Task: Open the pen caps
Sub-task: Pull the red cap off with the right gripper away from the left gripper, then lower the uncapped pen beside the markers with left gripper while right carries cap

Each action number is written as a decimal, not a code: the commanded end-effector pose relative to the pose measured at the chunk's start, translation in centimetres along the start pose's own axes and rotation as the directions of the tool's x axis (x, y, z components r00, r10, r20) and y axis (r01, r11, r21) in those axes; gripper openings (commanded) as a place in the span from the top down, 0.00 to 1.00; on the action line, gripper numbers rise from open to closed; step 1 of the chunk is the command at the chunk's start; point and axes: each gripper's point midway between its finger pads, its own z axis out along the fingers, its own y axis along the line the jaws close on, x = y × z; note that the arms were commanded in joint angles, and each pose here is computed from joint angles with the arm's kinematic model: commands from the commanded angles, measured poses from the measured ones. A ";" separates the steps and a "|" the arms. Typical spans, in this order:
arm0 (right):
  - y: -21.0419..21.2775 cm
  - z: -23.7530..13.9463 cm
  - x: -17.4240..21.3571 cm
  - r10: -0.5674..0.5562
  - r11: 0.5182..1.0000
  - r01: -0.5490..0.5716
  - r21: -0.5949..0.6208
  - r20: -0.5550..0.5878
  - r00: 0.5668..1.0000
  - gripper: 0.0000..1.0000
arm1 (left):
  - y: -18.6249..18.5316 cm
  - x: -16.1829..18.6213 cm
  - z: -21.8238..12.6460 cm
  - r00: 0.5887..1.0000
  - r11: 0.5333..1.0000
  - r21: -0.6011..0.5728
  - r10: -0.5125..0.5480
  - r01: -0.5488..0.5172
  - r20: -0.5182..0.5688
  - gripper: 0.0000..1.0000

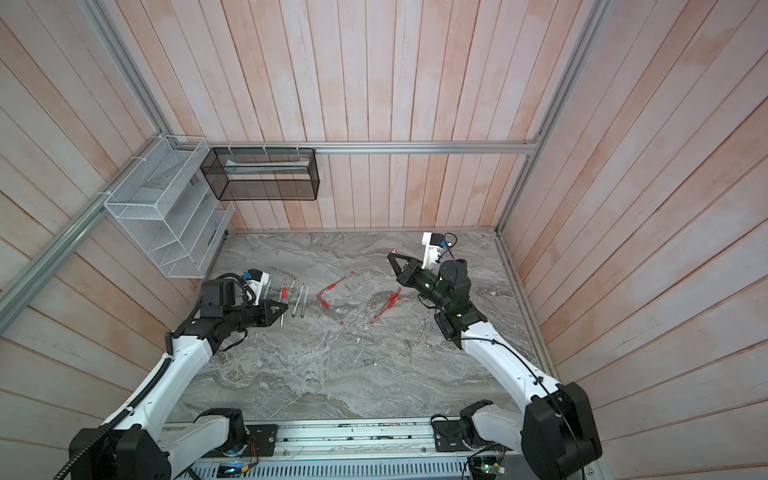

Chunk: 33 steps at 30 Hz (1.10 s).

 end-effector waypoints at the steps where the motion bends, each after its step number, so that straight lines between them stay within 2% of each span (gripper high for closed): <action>1: -3.8 -2.2 1.2 -0.020 0.988 0.026 0.149 -0.042 0.999 1.00 | 2.5 -1.0 -1.3 1.000 0.993 -0.119 0.009 -0.008 0.008 1.00; 5: -5.5 -4.5 0.9 -0.038 0.972 0.048 0.229 -0.049 0.998 1.00 | 5.0 -1.5 -2.1 0.999 0.976 -0.216 -0.031 0.034 0.018 1.00; 8: -6.7 -5.9 0.9 -0.057 0.958 0.070 0.277 -0.055 0.997 1.00 | 7.1 -1.2 -1.7 0.999 0.958 -0.284 -0.040 0.033 -0.019 1.00; 12: -7.9 -7.3 0.8 -0.051 0.948 0.062 0.313 -0.042 0.998 1.00 | 8.0 0.4 -0.3 0.986 0.961 -0.264 -0.117 0.083 -0.118 1.00; 17: -9.6 -8.6 1.3 -0.042 0.933 0.055 0.355 -0.043 0.998 1.00 | 9.4 1.6 1.0 0.966 0.949 -0.293 -0.179 0.119 -0.186 1.00; 20: -10.4 -9.3 1.3 -0.031 0.928 0.042 0.369 -0.036 0.999 1.00 | 9.5 1.9 1.9 0.960 0.953 -0.268 -0.200 0.143 -0.198 1.00; 22: -10.5 -9.6 1.3 -0.034 0.928 0.041 0.371 -0.025 0.999 1.00 | 9.7 1.5 2.0 0.967 0.955 -0.270 -0.179 0.125 -0.183 1.00; 25: -10.9 -9.8 1.4 -0.033 0.924 0.043 0.381 -0.034 0.999 1.00 | 11.2 0.8 2.0 0.977 0.945 -0.325 -0.090 0.022 -0.194 1.00; 29: -11.4 -10.3 1.0 -0.043 0.914 0.057 0.403 -0.044 0.998 1.00 | 13.8 -0.8 2.0 0.979 0.904 -0.420 -0.011 -0.076 -0.203 1.00; 33: -12.0 -10.6 1.4 -0.036 0.909 0.054 0.414 -0.052 0.998 1.00 | 16.8 -2.5 2.0 0.979 0.829 -0.537 0.053 -0.154 -0.199 1.00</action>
